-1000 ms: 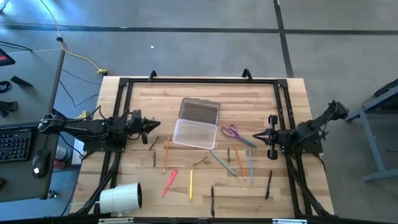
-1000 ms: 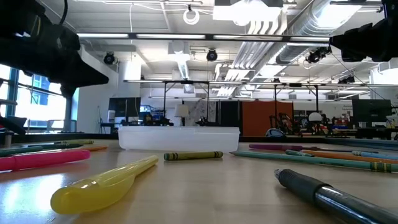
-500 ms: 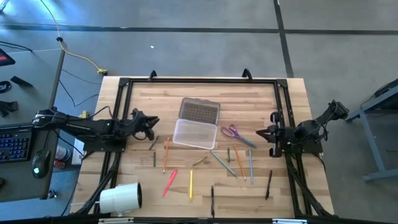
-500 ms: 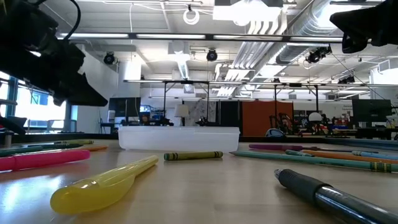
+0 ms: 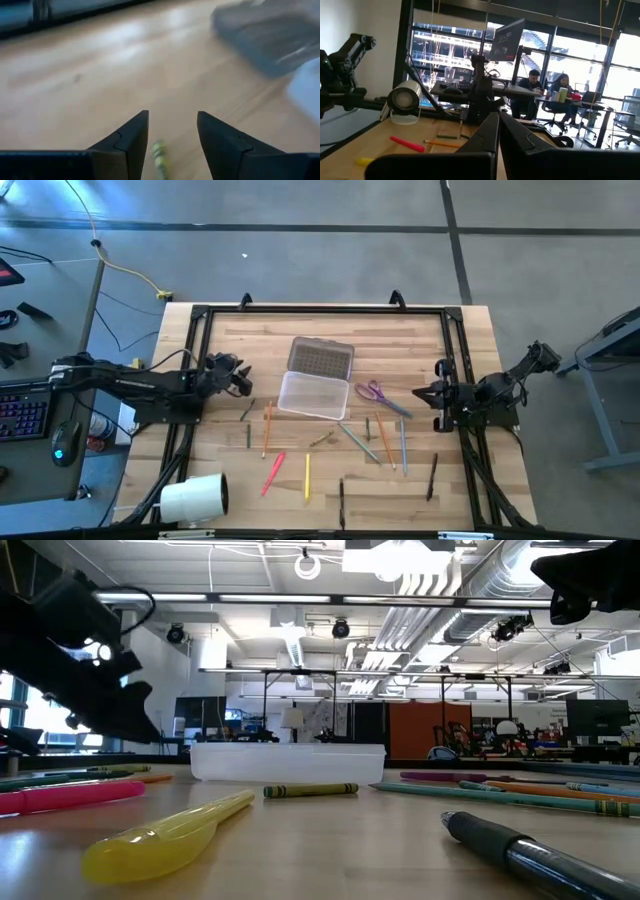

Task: Pick & place school supplies into a supply box
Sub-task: Put the yellow crayon into the black supply box

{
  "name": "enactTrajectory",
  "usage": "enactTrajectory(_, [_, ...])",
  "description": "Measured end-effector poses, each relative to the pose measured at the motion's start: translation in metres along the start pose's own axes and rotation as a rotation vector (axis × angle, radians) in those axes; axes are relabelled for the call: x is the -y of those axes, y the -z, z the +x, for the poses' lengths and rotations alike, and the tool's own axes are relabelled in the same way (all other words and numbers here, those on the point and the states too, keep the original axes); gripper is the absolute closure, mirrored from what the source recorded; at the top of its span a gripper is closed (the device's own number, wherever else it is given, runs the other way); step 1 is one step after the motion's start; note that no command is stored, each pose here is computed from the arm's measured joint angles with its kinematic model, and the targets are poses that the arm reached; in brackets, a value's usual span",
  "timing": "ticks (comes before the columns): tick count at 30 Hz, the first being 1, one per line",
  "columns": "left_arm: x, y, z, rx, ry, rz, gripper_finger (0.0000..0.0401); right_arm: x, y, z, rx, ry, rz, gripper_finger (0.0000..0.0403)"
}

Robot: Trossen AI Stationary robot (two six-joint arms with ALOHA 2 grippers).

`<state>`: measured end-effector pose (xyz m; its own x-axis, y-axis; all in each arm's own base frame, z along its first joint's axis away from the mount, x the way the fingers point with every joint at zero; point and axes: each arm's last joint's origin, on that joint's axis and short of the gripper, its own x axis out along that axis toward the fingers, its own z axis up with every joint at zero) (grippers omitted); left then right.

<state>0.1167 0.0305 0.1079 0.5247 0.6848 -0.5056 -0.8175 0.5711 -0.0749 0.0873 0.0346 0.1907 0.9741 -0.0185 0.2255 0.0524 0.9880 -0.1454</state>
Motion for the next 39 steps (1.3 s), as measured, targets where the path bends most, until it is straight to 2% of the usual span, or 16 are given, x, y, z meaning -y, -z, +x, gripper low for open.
enactTrajectory(3, [-0.006, 0.005, 0.009, -0.096, -0.042, -0.050, 0.0196, 0.000, 0.000, 0.000, 0.000, 0.000, 0.000, 0.0402])
enactTrajectory(7, [-0.011, 0.012, 0.018, -0.178, -0.094, -0.036, 0.0196, 0.000, 0.000, 0.000, 0.000, 0.000, -0.003, 0.0402])
enactTrajectory(14, [-0.009, 0.015, 0.025, -0.181, -0.121, -0.039, 0.0196, 0.000, 0.000, 0.000, -0.003, 0.011, -0.005, 0.0402])
enactTrajectory(21, [-0.010, 0.019, 0.028, -0.175, -0.167, -0.160, 0.0205, 0.000, 0.000, 0.000, -0.004, 0.012, -0.007, 0.0402])
enactTrajectory(26, [-0.012, 0.025, 0.029, -0.181, -0.197, -0.163, 0.0251, 0.000, 0.000, 0.000, -0.002, 0.008, -0.007, 0.0402])
enactTrajectory(36, [-0.011, 0.024, 0.029, -0.162, -0.196, -0.183, 0.0376, 0.000, 0.000, 0.000, -0.002, 0.007, -0.007, 0.0402])
enactTrajectory(39, [-0.009, 0.022, 0.030, -0.138, -0.156, -0.211, 0.0384, 0.000, 0.000, 0.000, -0.002, 0.006, -0.007, 0.0402])
